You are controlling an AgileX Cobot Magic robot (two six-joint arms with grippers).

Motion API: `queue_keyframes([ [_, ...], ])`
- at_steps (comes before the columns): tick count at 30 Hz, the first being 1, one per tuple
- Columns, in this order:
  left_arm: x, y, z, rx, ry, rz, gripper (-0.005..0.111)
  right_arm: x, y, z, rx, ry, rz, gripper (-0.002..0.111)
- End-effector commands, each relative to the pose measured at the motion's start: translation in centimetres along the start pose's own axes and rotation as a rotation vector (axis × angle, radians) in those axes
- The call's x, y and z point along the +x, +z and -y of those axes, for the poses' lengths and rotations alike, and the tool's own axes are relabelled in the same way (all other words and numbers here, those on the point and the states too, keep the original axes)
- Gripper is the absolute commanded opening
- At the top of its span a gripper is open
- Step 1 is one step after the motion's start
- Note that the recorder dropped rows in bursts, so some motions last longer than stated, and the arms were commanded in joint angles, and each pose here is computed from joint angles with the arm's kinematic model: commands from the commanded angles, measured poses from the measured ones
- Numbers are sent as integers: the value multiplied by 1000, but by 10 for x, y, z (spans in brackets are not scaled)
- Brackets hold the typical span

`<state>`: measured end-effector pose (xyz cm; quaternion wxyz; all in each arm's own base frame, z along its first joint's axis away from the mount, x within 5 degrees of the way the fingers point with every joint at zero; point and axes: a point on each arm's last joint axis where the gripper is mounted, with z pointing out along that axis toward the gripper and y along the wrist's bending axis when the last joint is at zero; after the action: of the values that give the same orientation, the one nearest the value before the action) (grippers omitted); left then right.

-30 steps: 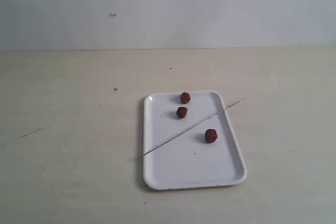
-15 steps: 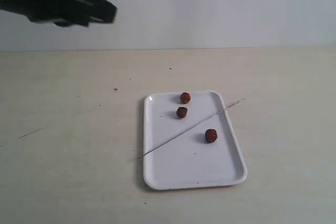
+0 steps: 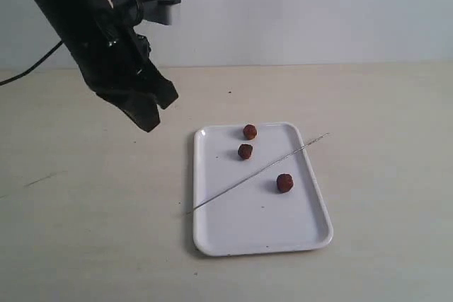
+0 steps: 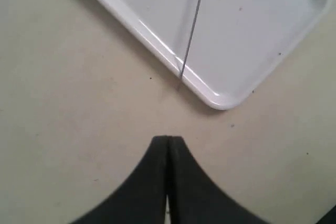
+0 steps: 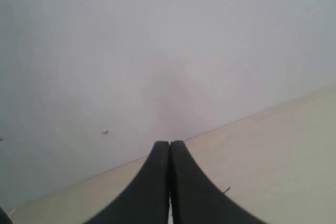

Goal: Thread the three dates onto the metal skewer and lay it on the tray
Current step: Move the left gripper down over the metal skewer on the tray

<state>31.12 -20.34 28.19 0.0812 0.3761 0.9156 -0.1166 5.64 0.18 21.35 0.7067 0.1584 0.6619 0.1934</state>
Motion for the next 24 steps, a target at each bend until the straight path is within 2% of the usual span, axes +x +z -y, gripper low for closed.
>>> queue_keyframes([
  [1,-5,13,13,160,-25,11,0,1,0,1,0,-7,-1,0],
  [2,-7,16,16,189,-24,11,1,1,0,1,0,-7,-1,0],
  [4,-13,27,20,183,1,6,6,1,0,1,0,-7,-1,0],
  [9,-26,68,36,132,176,-108,30,1,0,1,0,-7,-1,0],
  [12,-34,90,42,100,236,-152,41,1,0,1,0,-7,-1,0],
  [16,-45,106,46,71,267,-170,42,1,0,1,0,-7,-1,0],
  [24,-57,136,41,23,318,-205,42,1,0,1,0,-7,-1,0],
])
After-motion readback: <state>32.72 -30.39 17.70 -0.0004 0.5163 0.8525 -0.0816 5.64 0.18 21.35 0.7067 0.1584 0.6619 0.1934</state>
